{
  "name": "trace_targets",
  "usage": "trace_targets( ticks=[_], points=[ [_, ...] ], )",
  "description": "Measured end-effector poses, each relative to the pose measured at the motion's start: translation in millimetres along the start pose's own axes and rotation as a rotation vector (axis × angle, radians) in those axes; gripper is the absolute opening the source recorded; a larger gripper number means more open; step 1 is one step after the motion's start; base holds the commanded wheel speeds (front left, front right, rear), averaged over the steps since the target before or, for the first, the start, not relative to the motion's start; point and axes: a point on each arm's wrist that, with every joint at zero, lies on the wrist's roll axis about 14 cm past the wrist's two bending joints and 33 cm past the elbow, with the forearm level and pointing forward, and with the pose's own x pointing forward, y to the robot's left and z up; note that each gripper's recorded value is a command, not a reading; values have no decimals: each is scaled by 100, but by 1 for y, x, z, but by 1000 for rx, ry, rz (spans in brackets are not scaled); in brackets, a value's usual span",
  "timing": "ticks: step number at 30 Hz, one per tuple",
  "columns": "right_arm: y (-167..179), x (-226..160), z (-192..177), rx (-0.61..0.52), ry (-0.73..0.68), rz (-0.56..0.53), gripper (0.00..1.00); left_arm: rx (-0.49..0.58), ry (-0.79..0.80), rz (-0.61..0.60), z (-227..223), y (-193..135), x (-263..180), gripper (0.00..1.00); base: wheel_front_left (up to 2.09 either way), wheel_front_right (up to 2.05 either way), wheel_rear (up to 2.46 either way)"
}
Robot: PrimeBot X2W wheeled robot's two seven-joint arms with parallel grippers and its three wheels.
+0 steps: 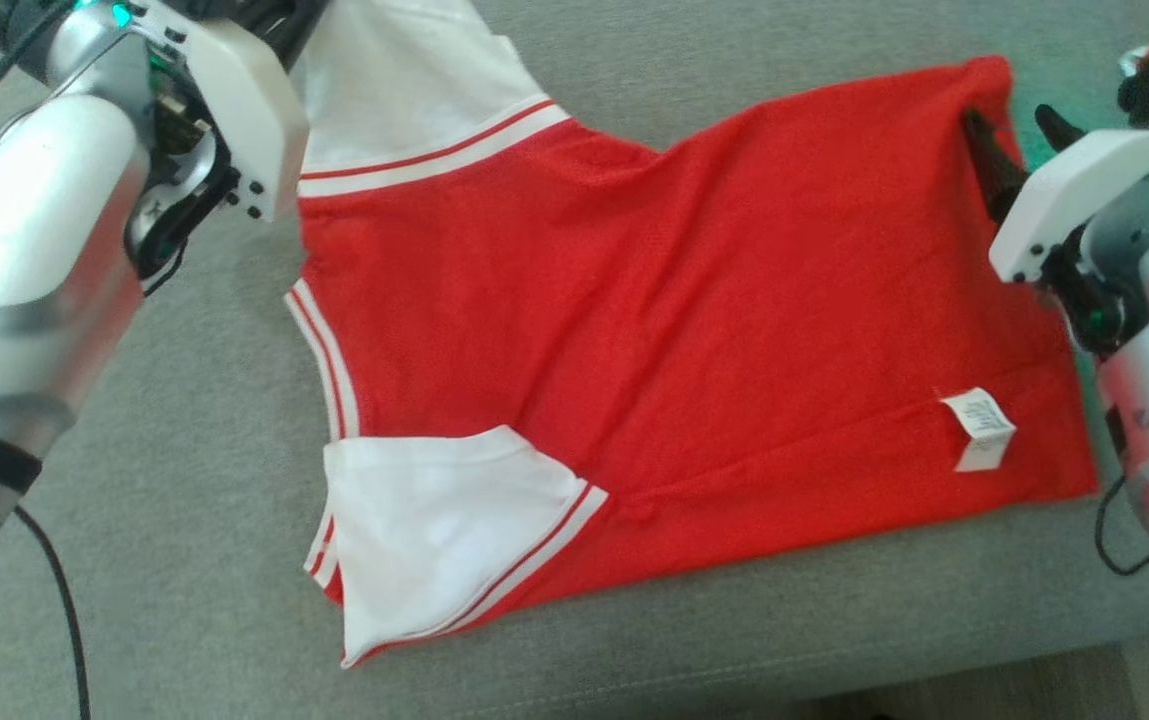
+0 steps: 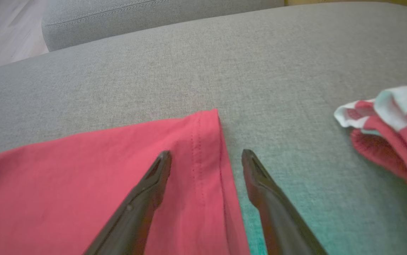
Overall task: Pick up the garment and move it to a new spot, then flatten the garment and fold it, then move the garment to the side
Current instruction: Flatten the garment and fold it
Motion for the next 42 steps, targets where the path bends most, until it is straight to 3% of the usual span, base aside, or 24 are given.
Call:
trace_targets(
  ticks=[12,13,14,16,17,25,34,39,42],
  points=[
    [10,32,6,-13,29,10,98,-1,30,11,-17,12,1,0,0,0,0],
    [10,33,6,-15,33,8,84,-1,34,10,-19,12,1,0,0,0,0],
    [10,35,7,-19,34,8,55,-1,39,8,-21,12,1,0,0,0,0],
    [12,37,11,-26,34,10,34,-5,43,6,-24,11,2,0,0,0,0],
    [13,38,14,-33,24,12,1,-7,47,8,-25,12,2,0,0,0,0],
    [13,40,24,-70,-23,13,0,19,-2,18,-15,19,5,0,0,0,0],
    [-3,33,94,-57,-244,-16,0,128,-210,101,47,54,12,0,0,0,0],
    [-4,21,101,-70,-269,-17,0,76,-244,121,61,55,5,0,0,0,0],
    [-3,12,93,-69,-274,-8,0,-1,-208,103,43,41,-2,0,0,0,0]
  ],
)
